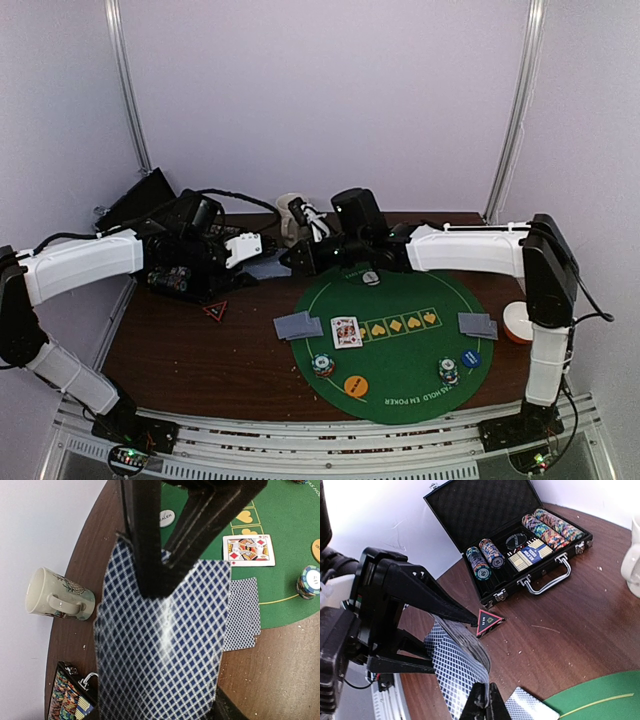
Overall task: Distribute texas hold em gaming equipment
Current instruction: Pick up the poker card from the face-down deck piles.
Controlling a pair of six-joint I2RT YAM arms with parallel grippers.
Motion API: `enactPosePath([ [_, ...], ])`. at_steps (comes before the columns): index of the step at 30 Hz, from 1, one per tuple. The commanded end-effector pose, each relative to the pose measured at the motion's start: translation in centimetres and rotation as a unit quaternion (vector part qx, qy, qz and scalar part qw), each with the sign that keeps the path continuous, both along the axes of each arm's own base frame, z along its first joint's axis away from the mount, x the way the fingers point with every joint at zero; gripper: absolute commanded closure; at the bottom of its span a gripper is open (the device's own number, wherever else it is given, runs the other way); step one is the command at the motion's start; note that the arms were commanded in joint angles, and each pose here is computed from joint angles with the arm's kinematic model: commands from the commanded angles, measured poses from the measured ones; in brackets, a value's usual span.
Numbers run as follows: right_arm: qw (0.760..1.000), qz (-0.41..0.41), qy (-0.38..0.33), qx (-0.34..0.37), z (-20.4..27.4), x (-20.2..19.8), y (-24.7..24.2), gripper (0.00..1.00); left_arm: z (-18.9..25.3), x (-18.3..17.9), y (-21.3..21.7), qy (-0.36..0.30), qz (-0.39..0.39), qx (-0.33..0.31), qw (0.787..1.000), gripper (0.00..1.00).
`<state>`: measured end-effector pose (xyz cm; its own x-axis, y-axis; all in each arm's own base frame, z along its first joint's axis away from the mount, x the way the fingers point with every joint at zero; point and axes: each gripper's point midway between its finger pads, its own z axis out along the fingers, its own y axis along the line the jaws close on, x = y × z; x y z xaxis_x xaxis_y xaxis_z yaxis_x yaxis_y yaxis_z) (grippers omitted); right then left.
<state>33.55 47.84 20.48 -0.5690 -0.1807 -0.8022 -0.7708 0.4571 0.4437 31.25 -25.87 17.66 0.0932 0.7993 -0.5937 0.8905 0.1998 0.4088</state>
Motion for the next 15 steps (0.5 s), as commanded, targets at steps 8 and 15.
enactPosePath([
  [8,0.998,-0.011,-0.047,-0.038,3.1,-0.3,-2.7,1.00,1.4,-0.1,-0.5,-0.022,-0.011,-0.019,1.000,0.49],
  [15,0.997,0.006,-0.076,-0.033,6.5,-1.3,-4.9,1.00,1.5,-0.1,-0.5,-0.022,-0.011,-0.019,1.000,0.49],
])
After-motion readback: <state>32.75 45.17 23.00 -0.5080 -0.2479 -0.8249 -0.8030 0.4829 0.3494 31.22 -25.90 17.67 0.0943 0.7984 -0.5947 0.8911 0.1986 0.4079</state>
